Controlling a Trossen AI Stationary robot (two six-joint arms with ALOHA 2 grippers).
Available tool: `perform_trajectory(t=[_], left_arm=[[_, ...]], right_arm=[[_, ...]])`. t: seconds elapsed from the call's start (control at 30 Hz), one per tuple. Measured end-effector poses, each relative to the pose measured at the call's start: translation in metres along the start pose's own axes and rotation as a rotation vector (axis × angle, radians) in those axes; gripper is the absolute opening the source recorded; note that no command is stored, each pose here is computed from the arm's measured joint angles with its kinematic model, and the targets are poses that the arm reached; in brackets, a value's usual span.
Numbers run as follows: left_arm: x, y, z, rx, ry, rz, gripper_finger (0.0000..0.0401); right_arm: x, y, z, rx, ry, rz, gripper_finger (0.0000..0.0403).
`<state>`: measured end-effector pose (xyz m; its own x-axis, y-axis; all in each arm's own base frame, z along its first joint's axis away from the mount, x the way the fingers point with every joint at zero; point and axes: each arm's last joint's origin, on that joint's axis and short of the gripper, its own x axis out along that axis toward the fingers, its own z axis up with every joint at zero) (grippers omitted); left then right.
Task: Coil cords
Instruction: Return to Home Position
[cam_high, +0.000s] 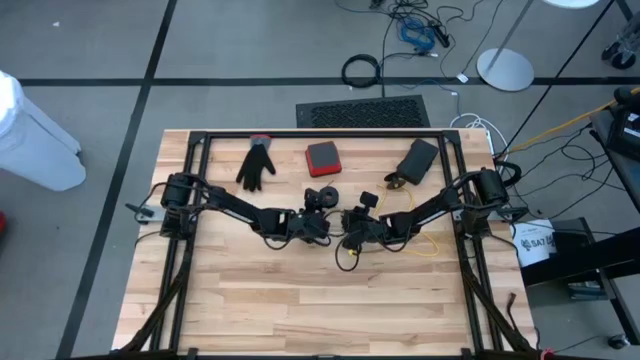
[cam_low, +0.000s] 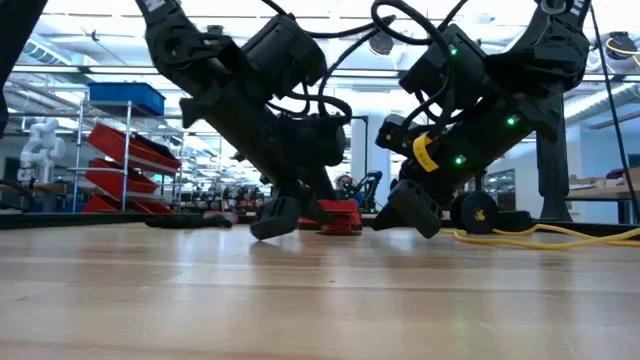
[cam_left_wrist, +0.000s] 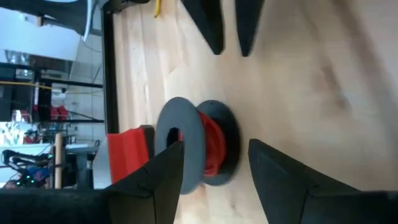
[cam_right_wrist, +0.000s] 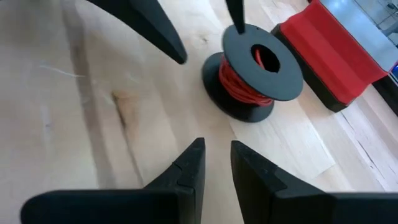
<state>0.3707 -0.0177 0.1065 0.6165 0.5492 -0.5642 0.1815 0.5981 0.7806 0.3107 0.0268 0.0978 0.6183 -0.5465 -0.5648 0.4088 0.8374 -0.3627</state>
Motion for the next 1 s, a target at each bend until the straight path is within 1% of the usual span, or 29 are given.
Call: perform_trajectory(t=[0.1, 0.17, 0.2, 0.27, 0.37, 0.5, 0.6, 0.63, 0.7, 0.8, 0.93, 1.0], left_arm=[[-0.011, 0.000, 0.004, 0.011, -0.006, 0.004, 0.0190], [-0.021, 0.002, 0.008, 0.016, -0.011, 0.018, 0.0190], [-0.027, 0.006, 0.010, 0.001, -0.017, 0.038, 0.0190], [-0.039, 0.015, 0.015, -0.049, -0.031, 0.075, 0.0190], [-0.057, 0.026, 0.016, -0.110, -0.038, 0.074, 0.0190], [-0.089, 0.054, 0.015, -0.236, -0.088, 0.083, 0.0190], [-0.114, 0.075, 0.008, -0.322, -0.138, 0.064, 0.0189], [-0.123, 0.082, 0.005, -0.359, -0.169, 0.067, 0.0189], [-0.142, 0.094, -0.004, -0.407, -0.223, 0.083, 0.0189], [-0.165, 0.105, -0.023, -0.482, -0.279, 0.101, 0.0189], [-0.191, 0.113, -0.052, -0.593, -0.348, 0.129, 0.0189], [-0.199, 0.112, -0.067, -0.639, -0.373, 0.136, 0.0189]], right_arm=[[-0.002, 0.002, 0.000, -0.004, -0.004, 0.005, 0.0064], [-0.006, 0.001, 0.003, -0.002, -0.012, 0.011, 0.0064], [-0.009, 0.000, 0.006, 0.002, -0.022, 0.015, 0.0064], [-0.019, -0.002, 0.014, 0.007, -0.056, 0.027, 0.0064], [-0.040, -0.006, 0.029, -0.005, -0.123, 0.052, 0.0064], [-0.073, -0.015, 0.051, -0.047, -0.242, 0.091, 0.0064], [-0.101, -0.030, 0.066, -0.079, -0.332, 0.107, 0.0064], [-0.110, -0.036, 0.070, -0.084, -0.362, 0.112, 0.0064], [-0.130, -0.052, 0.079, -0.094, -0.434, 0.163, 0.0064], [-0.160, -0.076, 0.086, -0.102, -0.536, 0.216, 0.0064], [-0.197, -0.110, 0.083, -0.127, -0.646, 0.291, 0.0064], [-0.214, -0.126, 0.078, -0.128, -0.692, 0.333, 0.0064]])
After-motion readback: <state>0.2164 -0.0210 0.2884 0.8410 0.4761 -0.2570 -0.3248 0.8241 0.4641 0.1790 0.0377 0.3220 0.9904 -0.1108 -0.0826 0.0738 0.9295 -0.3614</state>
